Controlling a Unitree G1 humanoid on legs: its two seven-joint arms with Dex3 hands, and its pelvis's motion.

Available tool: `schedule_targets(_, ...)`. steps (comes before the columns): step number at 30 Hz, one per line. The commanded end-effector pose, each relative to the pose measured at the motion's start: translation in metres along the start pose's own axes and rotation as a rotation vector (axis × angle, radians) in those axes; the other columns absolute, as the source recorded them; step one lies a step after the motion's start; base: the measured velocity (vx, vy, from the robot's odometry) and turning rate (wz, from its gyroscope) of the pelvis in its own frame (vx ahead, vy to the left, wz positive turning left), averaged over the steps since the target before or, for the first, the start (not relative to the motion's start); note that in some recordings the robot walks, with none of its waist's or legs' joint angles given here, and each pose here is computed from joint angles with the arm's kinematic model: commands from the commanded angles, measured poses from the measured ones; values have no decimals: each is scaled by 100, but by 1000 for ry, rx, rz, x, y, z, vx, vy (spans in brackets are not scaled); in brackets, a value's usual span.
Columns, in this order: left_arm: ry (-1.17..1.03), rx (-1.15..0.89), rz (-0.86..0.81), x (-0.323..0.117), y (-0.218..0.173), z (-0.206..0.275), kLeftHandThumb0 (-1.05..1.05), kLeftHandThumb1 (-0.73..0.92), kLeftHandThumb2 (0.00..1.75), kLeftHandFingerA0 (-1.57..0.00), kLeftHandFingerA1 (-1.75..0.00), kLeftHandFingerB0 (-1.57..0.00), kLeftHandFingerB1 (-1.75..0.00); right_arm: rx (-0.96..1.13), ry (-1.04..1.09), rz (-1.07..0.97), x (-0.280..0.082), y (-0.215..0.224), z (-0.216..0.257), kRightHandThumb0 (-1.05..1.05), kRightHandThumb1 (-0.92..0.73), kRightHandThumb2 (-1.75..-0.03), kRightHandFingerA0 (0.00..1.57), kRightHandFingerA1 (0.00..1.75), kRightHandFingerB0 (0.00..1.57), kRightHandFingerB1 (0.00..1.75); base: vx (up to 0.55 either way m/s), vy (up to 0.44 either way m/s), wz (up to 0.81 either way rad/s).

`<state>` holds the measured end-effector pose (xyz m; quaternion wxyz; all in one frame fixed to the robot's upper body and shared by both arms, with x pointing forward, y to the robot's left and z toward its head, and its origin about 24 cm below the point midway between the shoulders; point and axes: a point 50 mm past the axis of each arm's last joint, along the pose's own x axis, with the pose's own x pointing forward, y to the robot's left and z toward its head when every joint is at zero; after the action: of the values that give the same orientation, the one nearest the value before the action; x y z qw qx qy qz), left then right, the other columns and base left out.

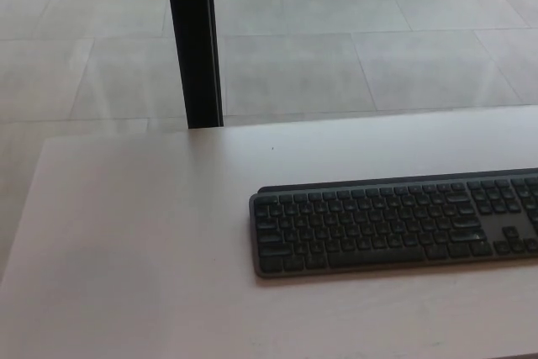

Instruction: The robot uses its right fingers to click on the space key of the black keyboard placed on the center of the white desk.

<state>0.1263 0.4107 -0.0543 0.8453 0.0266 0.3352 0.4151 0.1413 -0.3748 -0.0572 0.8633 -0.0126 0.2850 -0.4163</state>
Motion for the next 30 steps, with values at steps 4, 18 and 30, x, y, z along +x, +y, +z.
schedule_targets(4,4,-302,175,4,27,13,-41,54,56,-79,-88,-78,-61,542,-89,-344,11,-51,54,-46,-53,-55,87,79,63,60,0,0,0)
schedule_targets(18,16,-304,186,3,29,8,-42,54,56,-81,-81,-76,-59,945,-401,-281,2,-54,209,-45,-63,-58,87,66,65,53,0,0,0)
schedule_targets(30,14,-326,184,4,29,10,-41,54,56,-82,-82,-77,-59,598,-684,197,-72,40,274,-33,-58,-60,98,148,63,49,0,0,0)
